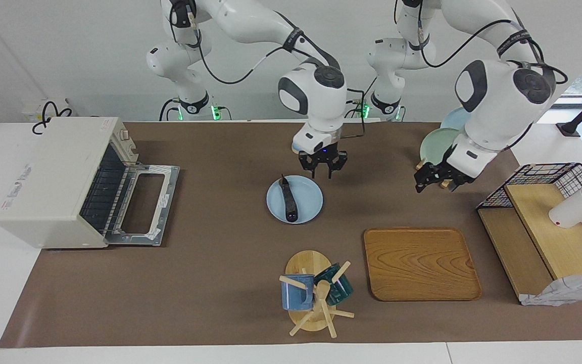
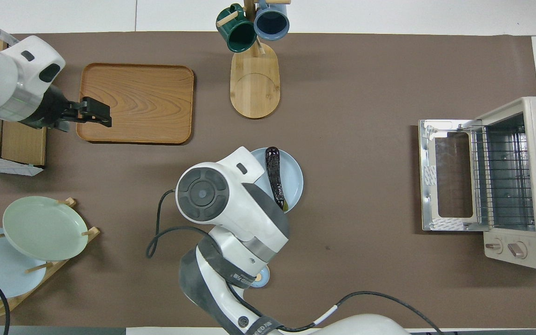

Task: Put eggplant into oven
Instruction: 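Carry the eggplant into the open oven with the right gripper and release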

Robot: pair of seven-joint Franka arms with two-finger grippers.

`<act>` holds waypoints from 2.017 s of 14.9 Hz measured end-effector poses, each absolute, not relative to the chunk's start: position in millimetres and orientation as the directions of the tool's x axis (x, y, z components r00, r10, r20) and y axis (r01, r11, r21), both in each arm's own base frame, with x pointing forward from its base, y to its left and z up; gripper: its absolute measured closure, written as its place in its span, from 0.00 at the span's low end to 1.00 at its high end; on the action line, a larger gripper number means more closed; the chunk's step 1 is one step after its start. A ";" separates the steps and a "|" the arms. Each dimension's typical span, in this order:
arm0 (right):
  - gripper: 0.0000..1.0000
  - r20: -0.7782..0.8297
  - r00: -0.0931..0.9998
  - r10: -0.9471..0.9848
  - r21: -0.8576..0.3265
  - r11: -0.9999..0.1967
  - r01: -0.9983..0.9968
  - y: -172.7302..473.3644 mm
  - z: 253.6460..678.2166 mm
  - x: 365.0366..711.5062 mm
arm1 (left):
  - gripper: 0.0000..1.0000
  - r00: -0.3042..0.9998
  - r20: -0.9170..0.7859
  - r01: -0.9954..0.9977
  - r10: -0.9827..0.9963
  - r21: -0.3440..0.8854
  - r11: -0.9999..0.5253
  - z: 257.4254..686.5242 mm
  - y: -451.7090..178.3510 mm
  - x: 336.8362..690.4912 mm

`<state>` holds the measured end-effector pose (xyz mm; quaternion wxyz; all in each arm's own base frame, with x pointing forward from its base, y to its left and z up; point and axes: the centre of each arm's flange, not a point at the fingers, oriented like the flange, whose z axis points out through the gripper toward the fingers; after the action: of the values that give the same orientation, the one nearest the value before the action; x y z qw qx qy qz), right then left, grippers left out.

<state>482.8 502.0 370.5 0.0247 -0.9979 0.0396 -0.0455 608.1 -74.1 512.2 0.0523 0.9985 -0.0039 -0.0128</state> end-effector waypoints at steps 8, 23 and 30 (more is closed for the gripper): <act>0.49 0.143 0.989 -0.027 0.013 -0.999 -0.029 490.4 318.2 486.5 | 0.00 0.998 -0.052 -0.042 -0.043 0.018 -0.999 574.4 -56.8 564.7; 0.98 0.092 0.995 0.023 0.222 -0.975 0.002 462.2 341.3 470.6 | 0.00 0.992 -0.098 -0.083 -0.083 0.008 -0.997 600.9 -76.8 541.7; 0.98 -0.004 0.995 -0.099 0.325 -0.941 -0.092 278.4 398.8 520.3 | 0.00 0.994 -0.095 -0.059 -0.061 0.019 -0.998 592.6 -66.0 544.2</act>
<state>520.3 278.4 398.8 -0.1647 -0.9851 0.0485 0.0101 544.2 -66.0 592.6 0.0080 0.9984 -0.0301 -0.0479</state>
